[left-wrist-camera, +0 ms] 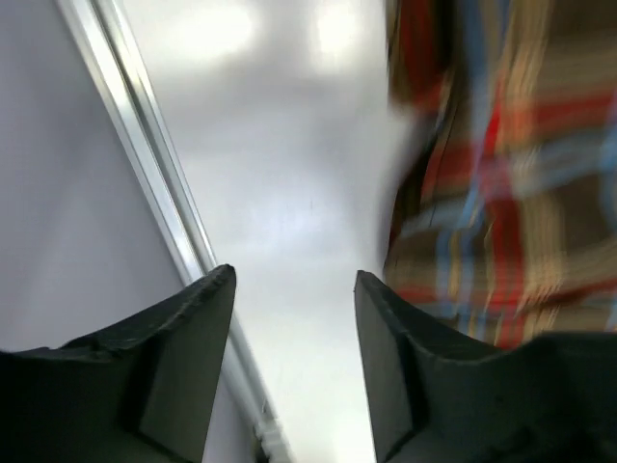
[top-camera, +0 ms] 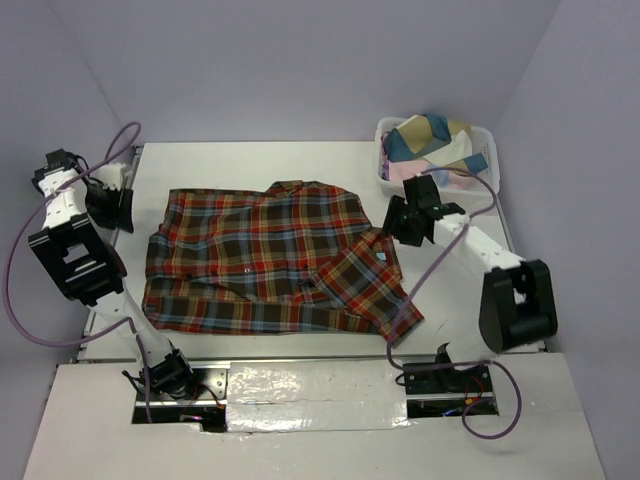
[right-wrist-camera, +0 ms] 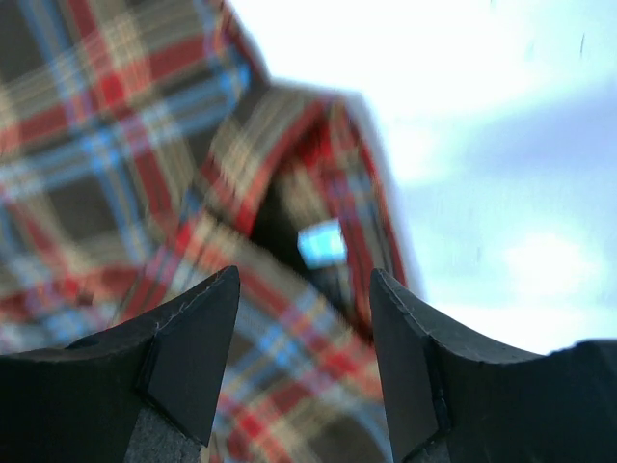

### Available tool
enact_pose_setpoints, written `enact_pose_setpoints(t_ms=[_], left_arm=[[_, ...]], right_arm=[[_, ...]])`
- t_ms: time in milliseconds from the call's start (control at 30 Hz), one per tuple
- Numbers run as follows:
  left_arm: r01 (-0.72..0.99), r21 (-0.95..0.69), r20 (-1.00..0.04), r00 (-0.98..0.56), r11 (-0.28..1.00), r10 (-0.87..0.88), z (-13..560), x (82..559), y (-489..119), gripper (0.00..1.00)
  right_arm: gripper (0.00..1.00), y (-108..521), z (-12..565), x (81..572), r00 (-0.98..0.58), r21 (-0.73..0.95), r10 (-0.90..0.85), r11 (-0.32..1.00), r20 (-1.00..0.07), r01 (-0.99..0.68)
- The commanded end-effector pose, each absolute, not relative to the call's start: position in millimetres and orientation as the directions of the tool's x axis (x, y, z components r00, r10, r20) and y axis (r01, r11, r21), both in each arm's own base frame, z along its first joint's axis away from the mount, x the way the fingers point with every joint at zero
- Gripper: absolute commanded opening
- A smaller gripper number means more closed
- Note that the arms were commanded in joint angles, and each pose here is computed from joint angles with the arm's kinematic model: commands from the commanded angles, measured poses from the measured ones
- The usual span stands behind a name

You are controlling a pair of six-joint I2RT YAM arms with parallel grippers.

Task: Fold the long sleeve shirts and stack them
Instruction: Fold the shirt

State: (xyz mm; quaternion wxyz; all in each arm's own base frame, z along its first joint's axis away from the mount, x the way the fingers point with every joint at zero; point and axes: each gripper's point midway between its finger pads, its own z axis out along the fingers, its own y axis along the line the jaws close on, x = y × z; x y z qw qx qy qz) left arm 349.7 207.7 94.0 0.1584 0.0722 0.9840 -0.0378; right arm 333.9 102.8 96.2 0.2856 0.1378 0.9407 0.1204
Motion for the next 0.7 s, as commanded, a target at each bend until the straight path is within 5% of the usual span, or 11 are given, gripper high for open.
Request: enact_pose_setpoints(t_ms=[0,133,267,367,467,500,567,667], left_arm=[[0.154,-0.114,-0.552,-0.831,0.981,0.066,121,405,189,0.66],[0.174,-0.124,-0.575,-0.815,0.977,0.072,94,450,165,0.71],[0.181,-0.043,-0.627,-0.77,0.983,0.115,94,493,151,0.73],[0.115,-0.009,-0.692,-0.718,0.993,0.077,97,522,165,0.74],[0.102,-0.052,-0.677,-0.735,0.993,0.04,80,532,165,0.8],[0.094,-0.069,-0.661,-0.75,0.993,0.025,75,531,163,0.8],[0.085,-0.083,-0.64,-0.769,0.993,0.013,58,534,162,0.99],[0.097,-0.084,-0.623,-0.782,0.992,0.024,40,537,155,0.99]], right_arm=[[0.64,94,97,376,-0.758,0.243,0.313,0.948,-0.573,0.208],[0.66,115,85,406,-0.788,0.08,0.115,0.993,-0.605,0.083],[0.68,173,132,456,-0.699,-0.033,-0.123,0.989,-0.705,-0.141],[0.69,192,142,492,-0.694,-0.021,-0.111,0.99,-0.712,-0.136],[0.72,203,132,521,-0.735,-0.044,-0.108,0.993,-0.669,-0.106],[0.73,200,83,513,-0.822,-0.097,-0.148,0.989,-0.55,-0.113],[0.74,206,97,537,-0.8,-0.117,-0.154,0.988,-0.58,-0.105],[0.81,199,51,533,-0.837,-0.224,-0.246,0.963,-0.489,-0.151]])
